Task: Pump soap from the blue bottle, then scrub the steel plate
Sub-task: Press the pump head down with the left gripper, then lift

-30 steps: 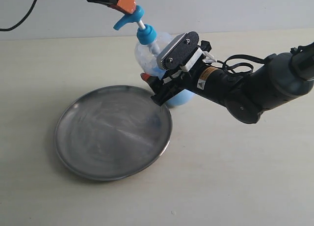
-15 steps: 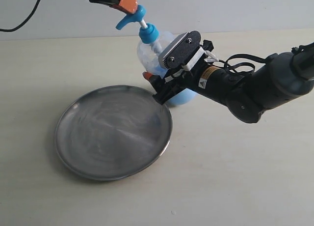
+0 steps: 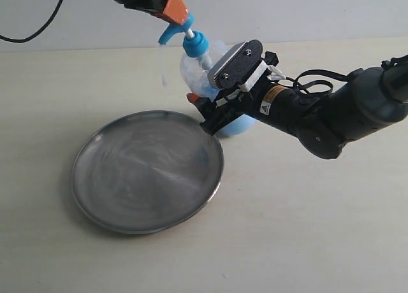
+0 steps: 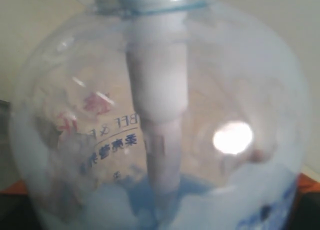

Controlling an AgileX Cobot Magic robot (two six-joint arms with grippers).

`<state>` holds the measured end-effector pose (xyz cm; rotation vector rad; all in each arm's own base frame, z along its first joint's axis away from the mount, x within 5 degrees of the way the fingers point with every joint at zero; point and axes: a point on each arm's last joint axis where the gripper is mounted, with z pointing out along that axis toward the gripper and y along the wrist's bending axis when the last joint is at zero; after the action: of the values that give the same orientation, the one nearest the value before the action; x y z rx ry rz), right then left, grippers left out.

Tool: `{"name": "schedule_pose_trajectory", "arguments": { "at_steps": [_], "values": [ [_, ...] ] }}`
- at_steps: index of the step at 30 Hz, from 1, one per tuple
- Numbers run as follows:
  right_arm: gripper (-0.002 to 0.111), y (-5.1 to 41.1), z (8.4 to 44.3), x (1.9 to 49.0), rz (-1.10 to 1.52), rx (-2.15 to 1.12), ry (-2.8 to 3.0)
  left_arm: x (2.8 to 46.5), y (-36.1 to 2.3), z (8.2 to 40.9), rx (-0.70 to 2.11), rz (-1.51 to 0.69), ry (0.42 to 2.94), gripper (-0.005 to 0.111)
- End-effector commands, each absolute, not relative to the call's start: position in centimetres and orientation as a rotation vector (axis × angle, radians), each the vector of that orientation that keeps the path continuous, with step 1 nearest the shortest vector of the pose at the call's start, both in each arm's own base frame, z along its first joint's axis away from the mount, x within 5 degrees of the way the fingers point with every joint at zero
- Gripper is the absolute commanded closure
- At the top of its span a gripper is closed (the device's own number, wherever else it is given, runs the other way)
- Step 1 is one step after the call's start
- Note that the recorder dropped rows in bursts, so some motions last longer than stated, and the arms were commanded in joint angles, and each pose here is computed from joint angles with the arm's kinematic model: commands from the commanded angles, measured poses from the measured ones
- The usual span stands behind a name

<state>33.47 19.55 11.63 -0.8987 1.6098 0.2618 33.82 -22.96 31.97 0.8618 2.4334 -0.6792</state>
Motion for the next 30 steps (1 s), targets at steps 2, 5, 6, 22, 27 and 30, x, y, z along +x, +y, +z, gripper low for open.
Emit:
{"name": "schedule_pose_trajectory", "arguments": {
  "at_steps": [2,5,6,22,27,30],
  "values": [
    [0.108,20.7,12.5,32.8,0.348,-0.934,1.499,33.1,-24.5,28.1,0.963,-0.637,2.588,0.107],
    [0.108,20.7,12.5,32.8,0.355,-0.933,1.498,33.2,-24.6,27.9,0.962,-0.63,2.592,0.107],
    [0.108,20.7,12.5,32.8,0.361,-0.927,1.502,33.2,-24.6,27.9,0.962,-0.63,2.592,0.107],
    [0.108,20.5,12.5,33.0,0.338,-0.893,1.521,31.8,-23.0,37.6,0.879,-0.582,2.244,0.107],
    [0.108,20.5,12.5,32.9,0.341,-0.906,1.516,32.2,-22.2,38.2,0.871,-0.455,2.249,0.107],
    [0.108,20.5,12.5,32.9,0.341,-0.906,1.516,32.4,-22.2,37.5,0.891,-0.417,2.277,0.107]
  ]
}}
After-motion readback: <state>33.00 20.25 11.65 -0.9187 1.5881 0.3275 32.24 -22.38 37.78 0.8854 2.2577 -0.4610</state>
